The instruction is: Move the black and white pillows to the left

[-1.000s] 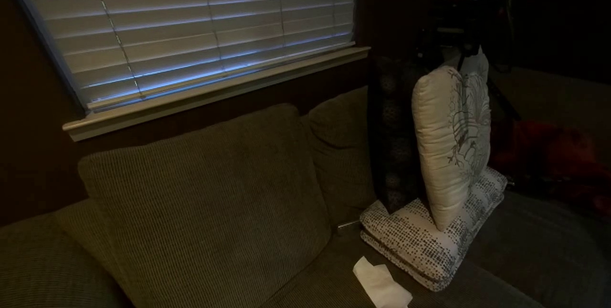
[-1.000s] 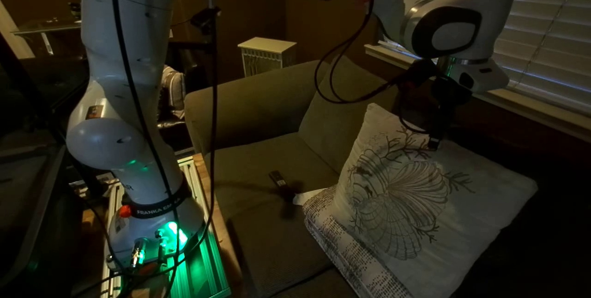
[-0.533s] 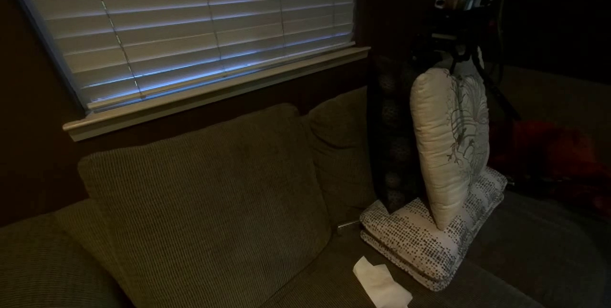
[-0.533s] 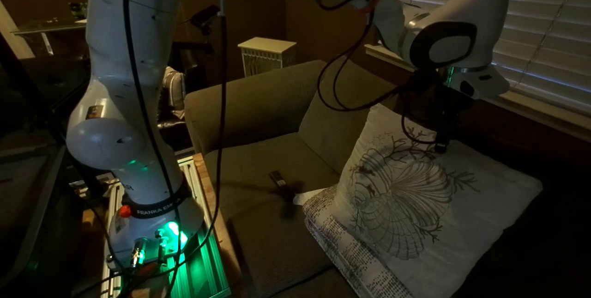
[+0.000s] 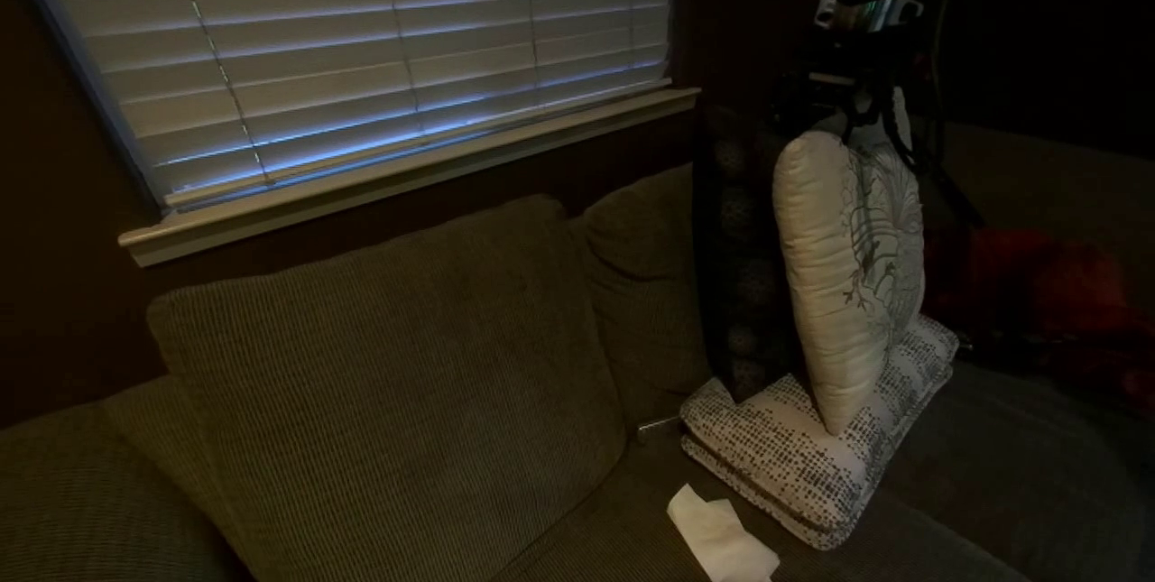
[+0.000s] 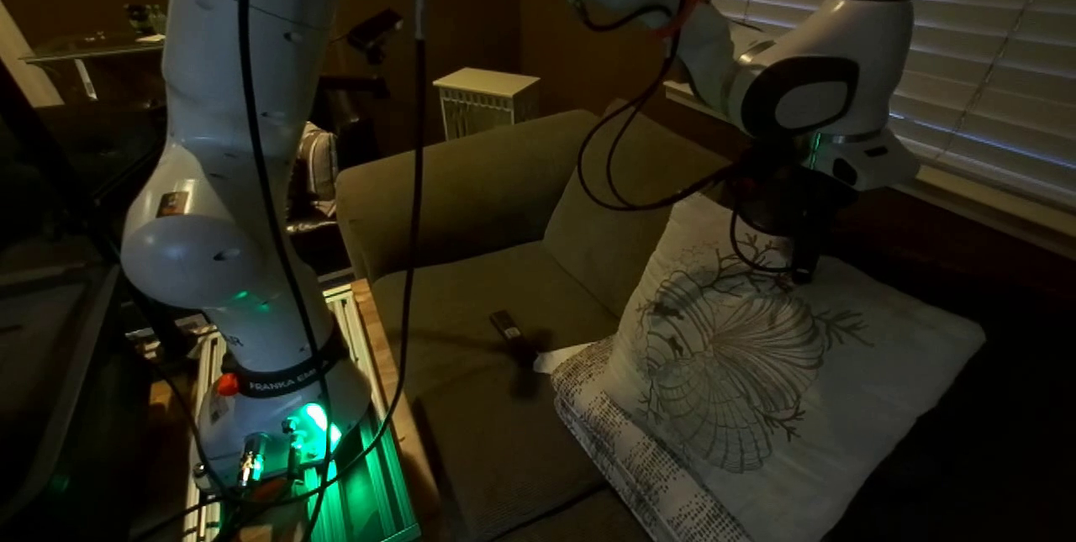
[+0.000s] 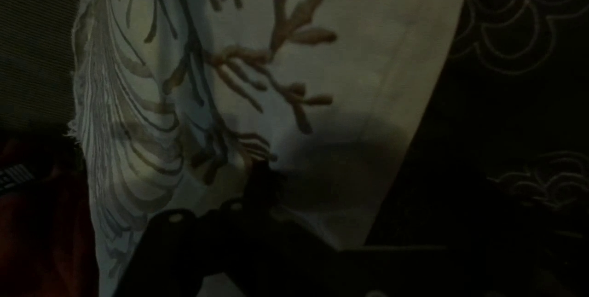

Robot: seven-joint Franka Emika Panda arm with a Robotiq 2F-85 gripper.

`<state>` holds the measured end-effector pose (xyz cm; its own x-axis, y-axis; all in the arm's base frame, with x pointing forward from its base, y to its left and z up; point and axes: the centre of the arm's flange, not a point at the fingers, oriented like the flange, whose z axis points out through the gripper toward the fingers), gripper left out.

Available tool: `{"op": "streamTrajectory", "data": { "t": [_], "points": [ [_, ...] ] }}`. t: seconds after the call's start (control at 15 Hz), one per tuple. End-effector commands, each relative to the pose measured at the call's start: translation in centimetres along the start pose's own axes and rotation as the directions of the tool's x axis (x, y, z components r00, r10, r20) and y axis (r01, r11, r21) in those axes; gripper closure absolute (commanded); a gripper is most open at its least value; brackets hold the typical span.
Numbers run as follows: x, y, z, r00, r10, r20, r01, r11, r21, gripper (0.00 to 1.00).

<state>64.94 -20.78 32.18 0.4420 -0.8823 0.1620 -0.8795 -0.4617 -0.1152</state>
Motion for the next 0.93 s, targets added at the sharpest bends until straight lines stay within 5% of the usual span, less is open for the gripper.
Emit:
{"op": "streamTrajectory", "data": {
  "t": [0.0, 0.67, 0.87],
  "points": [
    [-0.2, -0.8, 1.8, 1.000, 0.002, -0.017, -0.001, 1.000, 0.004, 0.31],
    [-0.5, -0.8, 0.6, 1.000, 0.017, 0.006, -0.017, 0.999, 0.032, 0.98],
    [-1.4, -0.8, -1.4, 0.999, 0.017, 0.041, -0.019, 0.999, 0.050, 0.97]
  ]
}}
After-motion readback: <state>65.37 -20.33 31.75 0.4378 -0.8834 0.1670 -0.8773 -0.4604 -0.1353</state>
